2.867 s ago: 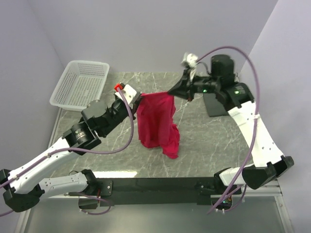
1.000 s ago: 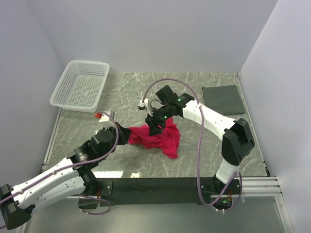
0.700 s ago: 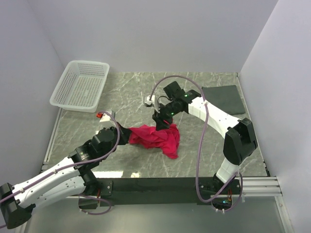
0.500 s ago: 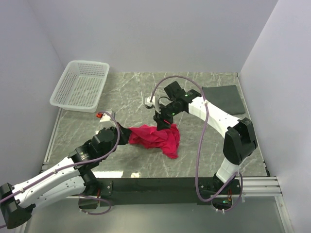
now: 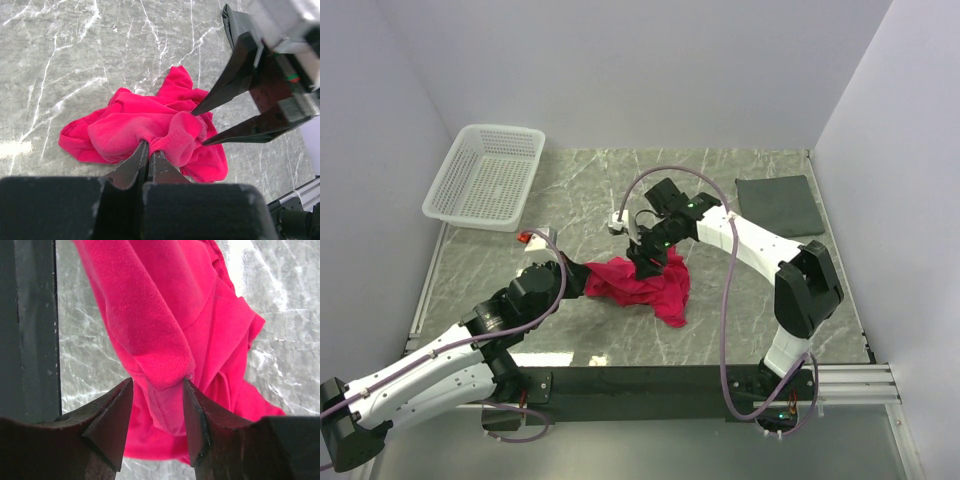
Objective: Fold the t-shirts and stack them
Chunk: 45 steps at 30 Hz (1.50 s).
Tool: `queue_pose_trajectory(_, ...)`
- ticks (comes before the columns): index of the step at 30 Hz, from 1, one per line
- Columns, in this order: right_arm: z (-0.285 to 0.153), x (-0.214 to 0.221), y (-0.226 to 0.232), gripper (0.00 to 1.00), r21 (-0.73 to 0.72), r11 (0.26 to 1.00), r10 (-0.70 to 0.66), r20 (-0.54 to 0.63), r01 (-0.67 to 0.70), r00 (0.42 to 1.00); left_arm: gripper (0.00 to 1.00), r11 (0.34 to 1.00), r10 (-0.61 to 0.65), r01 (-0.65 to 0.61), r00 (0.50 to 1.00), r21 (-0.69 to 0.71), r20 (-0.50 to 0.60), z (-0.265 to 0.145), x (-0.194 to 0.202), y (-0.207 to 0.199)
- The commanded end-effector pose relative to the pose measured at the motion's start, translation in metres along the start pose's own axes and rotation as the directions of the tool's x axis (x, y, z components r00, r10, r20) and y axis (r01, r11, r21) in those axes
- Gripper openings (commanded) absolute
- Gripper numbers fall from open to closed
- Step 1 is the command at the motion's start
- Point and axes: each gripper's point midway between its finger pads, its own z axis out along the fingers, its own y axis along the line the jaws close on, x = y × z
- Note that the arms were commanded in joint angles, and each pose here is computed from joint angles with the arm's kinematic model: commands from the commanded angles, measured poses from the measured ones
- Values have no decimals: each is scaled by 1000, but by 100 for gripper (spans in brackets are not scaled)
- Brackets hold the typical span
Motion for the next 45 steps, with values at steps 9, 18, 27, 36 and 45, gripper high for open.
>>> queue_pose_trajectory(9,13,-5,-16,28,81,995,59,-3,-59,998,1,999,-15,12,997,46,71,-3,-26,-17)
queue_pose_trajectory(18,-44,-35,-23,0,91,993,71,84,-78,994,1,997,53,-58,993,42,106,-3,-45,-25)
queue_pose_trajectory(27,-161,-65,-37,0,225,969,37,274,-101,961,0,962,234,-250,962,107,141,39,-96,-63)
queue_pose_trajectory(36,-224,-47,-57,0,433,873,65,352,-225,934,0,883,390,-415,909,219,147,112,-139,-125)
queue_pose_trajectory(45,-250,-38,-64,0,508,809,84,395,-295,915,1,851,423,-482,864,207,274,112,-199,-154)
